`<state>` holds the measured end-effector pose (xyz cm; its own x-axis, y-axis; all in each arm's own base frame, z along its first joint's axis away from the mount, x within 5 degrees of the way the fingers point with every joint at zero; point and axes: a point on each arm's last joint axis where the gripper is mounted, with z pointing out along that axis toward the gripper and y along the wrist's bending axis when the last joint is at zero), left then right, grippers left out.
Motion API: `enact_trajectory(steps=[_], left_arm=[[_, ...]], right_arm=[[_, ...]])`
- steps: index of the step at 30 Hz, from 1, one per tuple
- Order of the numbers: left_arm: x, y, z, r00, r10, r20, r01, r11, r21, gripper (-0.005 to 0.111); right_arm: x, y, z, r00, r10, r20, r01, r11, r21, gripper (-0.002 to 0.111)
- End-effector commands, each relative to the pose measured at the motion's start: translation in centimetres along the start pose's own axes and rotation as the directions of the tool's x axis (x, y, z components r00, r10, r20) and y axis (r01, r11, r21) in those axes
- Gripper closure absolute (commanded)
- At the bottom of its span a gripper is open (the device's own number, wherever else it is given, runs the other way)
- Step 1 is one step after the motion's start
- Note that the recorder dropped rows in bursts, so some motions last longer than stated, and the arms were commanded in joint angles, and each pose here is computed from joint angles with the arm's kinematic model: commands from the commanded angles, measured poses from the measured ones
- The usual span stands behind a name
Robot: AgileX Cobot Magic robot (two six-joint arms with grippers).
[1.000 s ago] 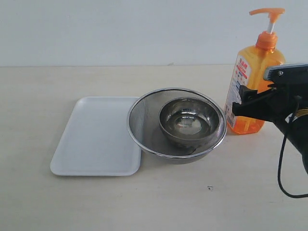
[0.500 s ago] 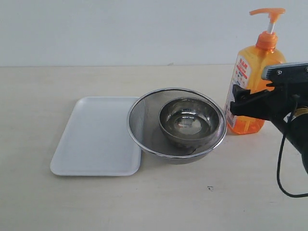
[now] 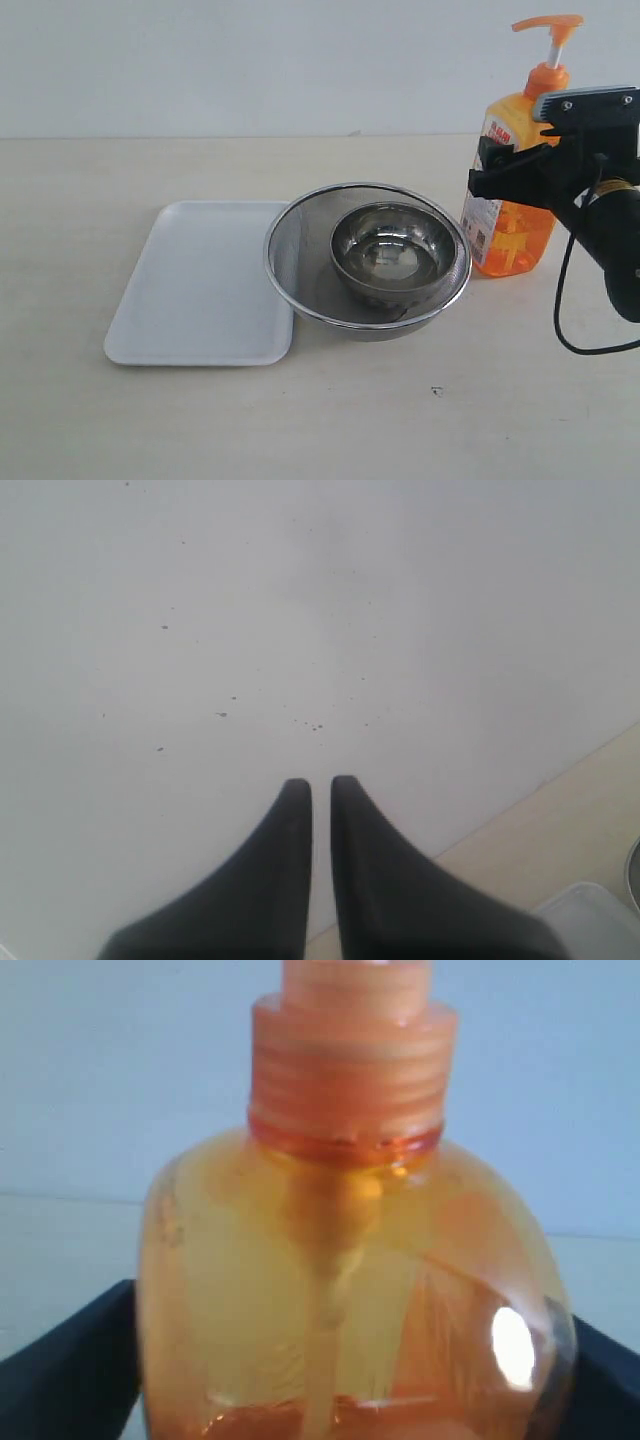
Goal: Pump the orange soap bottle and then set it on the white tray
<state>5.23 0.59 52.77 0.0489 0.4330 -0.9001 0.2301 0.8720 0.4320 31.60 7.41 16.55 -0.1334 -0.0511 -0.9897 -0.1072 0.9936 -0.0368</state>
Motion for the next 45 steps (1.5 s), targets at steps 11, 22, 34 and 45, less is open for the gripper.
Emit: enact_trajectory(steps=[11,22,34,45], left_arm=[[0.1,-0.3,0.3,1.0,0.0,-0.016,0.0,1.0,0.017,0.102],[0.5,-0.3,0.3,0.999,0.001,-0.054,0.0,1.0,0.022,0.102],[0.5,-0.3,0.3,0.998,0.001,-0.059,0.0,1.0,0.022,0.102],[0.5,-0.3,0.1,0.998,0.0,-0.058,0.001,1.0,0.021,0.102]], right_arm=[[0.0,-0.1,0.1,1.0,0.005,-0.022,-0.005,1.0,0.009,0.108],[-0.5,-0.1,-0.1,0.988,-0.154,-0.001,0.154,0.988,0.005,0.108],[-4.0,-0.4,-1.3,0.976,-0.187,0.114,0.185,0.982,0.028,0.108],[-6.7,-0.6,-2.7,0.96,-0.227,0.167,0.223,0.974,0.039,0.108]])
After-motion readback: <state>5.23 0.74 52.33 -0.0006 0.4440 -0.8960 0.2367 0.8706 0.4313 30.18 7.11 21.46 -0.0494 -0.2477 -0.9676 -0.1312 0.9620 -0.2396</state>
